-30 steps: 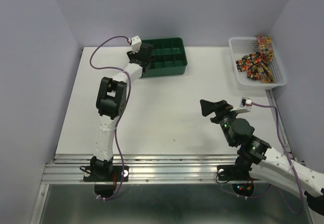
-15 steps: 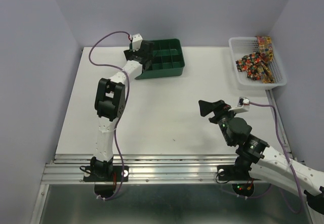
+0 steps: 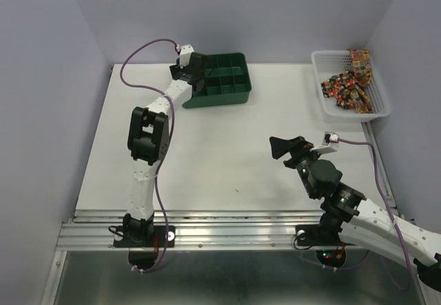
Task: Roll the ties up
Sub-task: Place the rolled tie into the container
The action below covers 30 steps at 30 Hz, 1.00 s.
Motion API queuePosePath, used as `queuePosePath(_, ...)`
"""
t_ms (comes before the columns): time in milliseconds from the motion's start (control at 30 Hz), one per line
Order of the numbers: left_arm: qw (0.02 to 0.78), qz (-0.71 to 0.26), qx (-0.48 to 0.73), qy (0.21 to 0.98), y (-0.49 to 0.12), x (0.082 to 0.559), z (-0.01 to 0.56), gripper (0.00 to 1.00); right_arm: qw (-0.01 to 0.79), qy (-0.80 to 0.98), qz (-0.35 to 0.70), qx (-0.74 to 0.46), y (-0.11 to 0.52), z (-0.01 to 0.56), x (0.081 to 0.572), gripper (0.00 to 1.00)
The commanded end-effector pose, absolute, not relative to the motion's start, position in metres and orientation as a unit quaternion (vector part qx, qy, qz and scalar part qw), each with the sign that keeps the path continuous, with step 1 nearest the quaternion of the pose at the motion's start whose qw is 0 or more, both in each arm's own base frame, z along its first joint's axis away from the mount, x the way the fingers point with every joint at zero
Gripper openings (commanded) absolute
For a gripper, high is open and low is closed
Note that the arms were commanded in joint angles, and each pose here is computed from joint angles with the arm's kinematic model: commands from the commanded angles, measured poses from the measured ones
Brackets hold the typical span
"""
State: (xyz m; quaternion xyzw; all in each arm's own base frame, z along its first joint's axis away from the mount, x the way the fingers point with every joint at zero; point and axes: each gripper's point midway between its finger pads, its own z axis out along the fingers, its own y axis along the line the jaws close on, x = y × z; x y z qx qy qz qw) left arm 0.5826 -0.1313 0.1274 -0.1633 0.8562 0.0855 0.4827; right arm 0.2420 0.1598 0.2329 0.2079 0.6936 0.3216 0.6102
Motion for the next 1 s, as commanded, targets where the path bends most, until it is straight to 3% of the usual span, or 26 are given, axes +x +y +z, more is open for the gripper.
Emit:
queuePosePath(0,0.518,0.053,-0.162,0.838,-0.134,0.586,0.173,0.77,0.616,0.681,0.334,0.213,0.162,0.24,0.245,1.0)
queuePosePath(33,0.517,0.05,-0.157,0.84,-0.136,0.587,0.17,0.68,0.618,0.681,0.335,0.206,0.164,0.241,0.245,1.0)
queuePosePath(133,0.514,0.052,-0.154,0.842,-0.137,0.588,0.164,0.56,0.618,0.688,0.344,0.164,0.18,0.246,0.246,1.0)
queuePosePath(367,0.504,0.06,-0.145,0.849,-0.121,0.586,0.151,0.33,0.591,0.74,0.305,0.101,0.218,0.226,0.263,1.0)
queuePosePath(600,0.509,0.056,-0.065,0.857,-0.121,0.584,0.155,0.33,0.612,0.728,0.294,0.097,0.217,0.233,0.27,1.0)
queuePosePath(733,0.496,0.06,-0.012,0.866,-0.124,0.585,0.142,0.27,0.604,0.741,0.282,0.082,0.224,0.225,0.273,1.0)
queuePosePath(967,0.481,0.106,-0.014,0.87,-0.097,0.59,0.131,0.26,0.605,0.747,0.265,0.079,0.223,0.219,0.276,1.0)
